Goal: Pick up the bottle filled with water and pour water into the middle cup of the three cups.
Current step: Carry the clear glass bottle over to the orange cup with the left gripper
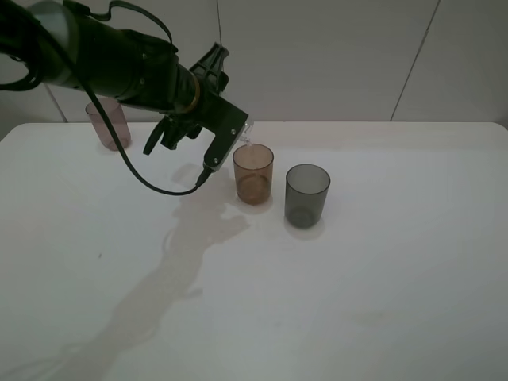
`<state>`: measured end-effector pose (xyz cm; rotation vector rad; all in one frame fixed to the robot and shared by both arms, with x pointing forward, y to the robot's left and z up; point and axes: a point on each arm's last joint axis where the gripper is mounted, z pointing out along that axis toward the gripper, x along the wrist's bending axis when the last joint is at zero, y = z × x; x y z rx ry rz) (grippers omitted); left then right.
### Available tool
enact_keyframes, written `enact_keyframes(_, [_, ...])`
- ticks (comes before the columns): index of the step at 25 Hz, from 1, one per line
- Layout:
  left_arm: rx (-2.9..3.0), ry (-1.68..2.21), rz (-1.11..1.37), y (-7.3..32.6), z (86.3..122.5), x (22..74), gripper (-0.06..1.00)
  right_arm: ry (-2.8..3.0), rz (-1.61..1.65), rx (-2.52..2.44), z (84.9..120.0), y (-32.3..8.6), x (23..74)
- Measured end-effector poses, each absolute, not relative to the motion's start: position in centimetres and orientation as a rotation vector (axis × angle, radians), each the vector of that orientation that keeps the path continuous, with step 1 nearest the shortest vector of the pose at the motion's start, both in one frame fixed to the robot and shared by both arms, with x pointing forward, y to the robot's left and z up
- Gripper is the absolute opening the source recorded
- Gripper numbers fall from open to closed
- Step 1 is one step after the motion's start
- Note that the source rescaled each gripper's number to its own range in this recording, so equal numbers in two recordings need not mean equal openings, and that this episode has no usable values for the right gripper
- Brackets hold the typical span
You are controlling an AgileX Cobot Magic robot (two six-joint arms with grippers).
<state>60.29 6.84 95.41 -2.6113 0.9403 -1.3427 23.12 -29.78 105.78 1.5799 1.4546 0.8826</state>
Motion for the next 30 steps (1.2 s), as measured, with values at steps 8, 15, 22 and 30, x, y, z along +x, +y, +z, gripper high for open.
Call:
enact_keyframes(8, [-2.531, 1.033, -1.356, 6.74, 95.57, 60.38, 0.01, 1.455, 0.883, 1.58, 105.78, -29.78, 23.12])
enact_keyframes(15, [-2.494, 1.124, -1.376, 6.38, 95.64, 60.32, 0.01, 1.455, 0.883, 1.58, 105.78, -29.78, 23.12])
enact_keyframes(22, [-2.427, 1.205, -1.384, 6.22, 95.74, 60.35, 0.01, 1.455, 0.883, 1.58, 105.78, -29.78, 23.12])
enact_keyframes(30, [-2.404, 1.227, -1.384, 6.21, 95.78, 60.36, 0.01, 1.455, 0.883, 1.58, 105.78, -29.78, 23.12])
